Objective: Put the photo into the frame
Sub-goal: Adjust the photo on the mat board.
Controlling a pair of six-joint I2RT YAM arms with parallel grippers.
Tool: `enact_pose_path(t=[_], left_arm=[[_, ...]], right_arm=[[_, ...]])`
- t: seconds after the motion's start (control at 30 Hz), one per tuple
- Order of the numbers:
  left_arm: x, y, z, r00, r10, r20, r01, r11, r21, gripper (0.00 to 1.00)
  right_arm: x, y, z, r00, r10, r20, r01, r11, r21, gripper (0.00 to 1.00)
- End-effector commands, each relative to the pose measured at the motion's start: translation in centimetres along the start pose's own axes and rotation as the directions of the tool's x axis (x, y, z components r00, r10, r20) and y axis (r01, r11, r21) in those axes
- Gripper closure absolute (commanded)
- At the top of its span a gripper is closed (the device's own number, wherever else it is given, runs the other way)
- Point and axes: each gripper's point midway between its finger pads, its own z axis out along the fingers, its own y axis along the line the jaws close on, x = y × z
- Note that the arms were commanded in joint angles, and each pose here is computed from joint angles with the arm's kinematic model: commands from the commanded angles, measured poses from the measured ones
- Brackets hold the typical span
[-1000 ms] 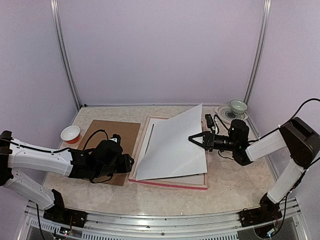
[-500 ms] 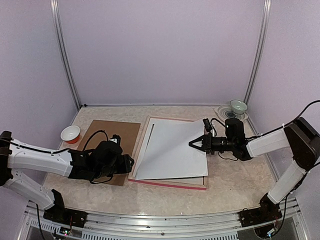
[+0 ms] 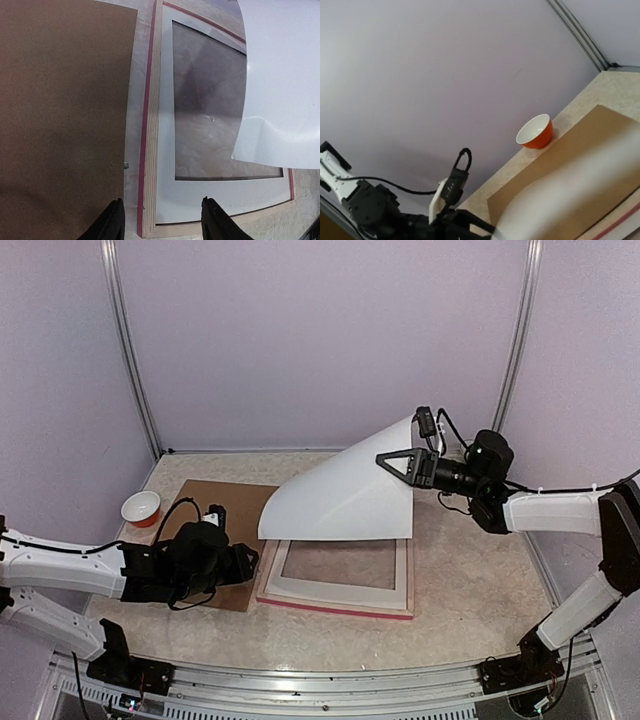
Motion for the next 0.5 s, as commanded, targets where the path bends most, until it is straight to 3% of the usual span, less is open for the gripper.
enact_pose_path(t=[0.0, 0.23, 0.47], left_arm=[[-0.8, 1.3, -1.0, 0.998, -0.024, 0.056, 0.025, 0.999, -0.023, 0.47], [-0.7, 1.3, -0.7, 0.999, -0.021, 0.049, 0.022, 0.999, -0.023, 0.47], [-0.5, 1.1, -0.7, 0.999, -0.019, 0.038, 0.02, 1.0, -0.022, 0.48]], right_arm=[[3.7, -2.7, -1.0, 0.996, 0.086, -0.039, -0.082, 0.992, 0.093, 0.91], [12.0, -10.2, -3.2, 0.918, 0.395, -0.039, -0.373, 0.892, 0.255, 0.91], [14.7, -13.2, -4.0, 0.868, 0.496, 0.007, -0.47, 0.819, 0.33, 0.91]])
